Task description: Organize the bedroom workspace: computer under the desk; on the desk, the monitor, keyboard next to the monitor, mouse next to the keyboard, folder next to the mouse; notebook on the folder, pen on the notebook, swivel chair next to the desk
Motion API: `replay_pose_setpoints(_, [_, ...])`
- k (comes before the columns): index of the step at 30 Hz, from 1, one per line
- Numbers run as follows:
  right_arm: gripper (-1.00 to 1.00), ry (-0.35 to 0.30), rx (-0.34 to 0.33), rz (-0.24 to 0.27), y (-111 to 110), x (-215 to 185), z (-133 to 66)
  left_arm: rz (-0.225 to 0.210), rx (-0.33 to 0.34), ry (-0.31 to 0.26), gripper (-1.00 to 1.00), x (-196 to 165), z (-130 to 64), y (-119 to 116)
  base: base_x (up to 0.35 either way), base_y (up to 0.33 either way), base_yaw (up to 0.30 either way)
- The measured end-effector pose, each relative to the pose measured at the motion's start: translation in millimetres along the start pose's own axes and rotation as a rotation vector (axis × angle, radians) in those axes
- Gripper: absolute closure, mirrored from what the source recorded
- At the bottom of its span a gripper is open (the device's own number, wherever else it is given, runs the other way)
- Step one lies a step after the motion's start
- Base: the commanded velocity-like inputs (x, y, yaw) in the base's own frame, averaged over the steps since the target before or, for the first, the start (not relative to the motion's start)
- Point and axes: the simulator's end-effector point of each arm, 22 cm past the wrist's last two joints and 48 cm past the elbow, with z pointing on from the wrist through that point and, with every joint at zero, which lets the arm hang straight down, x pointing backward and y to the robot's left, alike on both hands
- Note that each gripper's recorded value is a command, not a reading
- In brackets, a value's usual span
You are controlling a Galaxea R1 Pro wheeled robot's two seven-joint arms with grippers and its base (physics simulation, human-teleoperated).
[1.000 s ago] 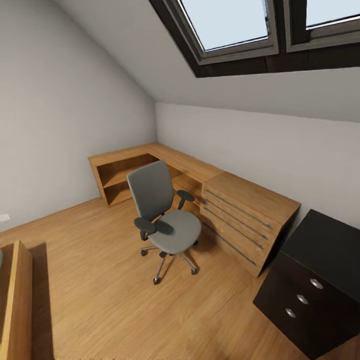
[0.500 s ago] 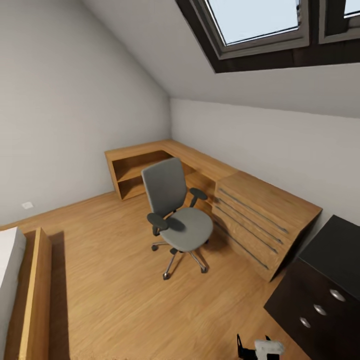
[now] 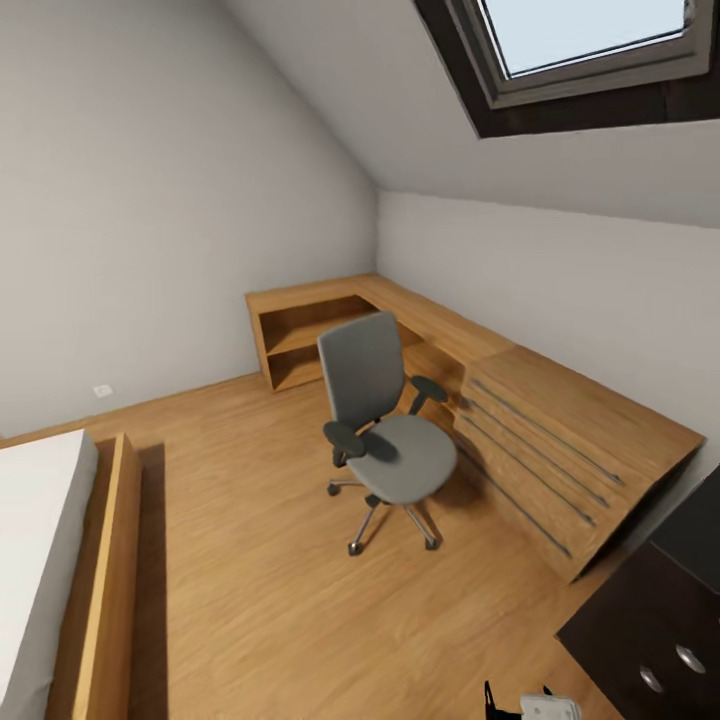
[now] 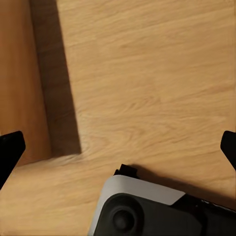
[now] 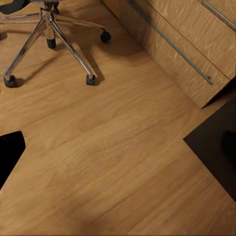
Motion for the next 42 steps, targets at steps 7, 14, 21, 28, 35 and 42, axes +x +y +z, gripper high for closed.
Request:
replay_pose_setpoints(7, [-1.00, 0.008, -0.007, 0.001, 5, 4, -1.6, 0.002, 0.000, 0.008, -1.00, 3, -0.1, 0, 0.310, 0.000, 0.233])
replay_pose_setpoints(14, [-1.00, 0.012, -0.008, -0.001, 5, 6, -1.8, 0.003, -0.003, 0.013, -1.00, 6, 0.1, 1, 0.322, 0.000, 0.225])
replay_pose_setpoints(21, [-1.00, 0.014, -0.009, -0.004, 6, 7, -2.1, 0.003, -0.003, 0.015, -1.00, 6, 0.2, 1, 0.321, 0.000, 0.063])
replay_pose_setpoints(28, [-1.00, 0.009, -0.010, -0.004, 5, 5, -1.9, 0.003, -0.003, 0.011, -1.00, 4, 0.3, 2, 0.178, 0.000, 0.148])
replay_pose_setpoints(35, [-1.00, 0.000, -0.010, -0.004, 5, 1, -1.6, -0.014, -0.004, -0.046, -1.00, -10, 0.3, 2, 0.020, 0.000, 0.190])
replay_pose_setpoints(42, [-1.00, -0.009, -0.010, -0.002, 5, -2, -1.3, -0.025, -0.005, -0.082, -1.00, -19, -0.3, 3, 0.002, 0.000, 0.200])
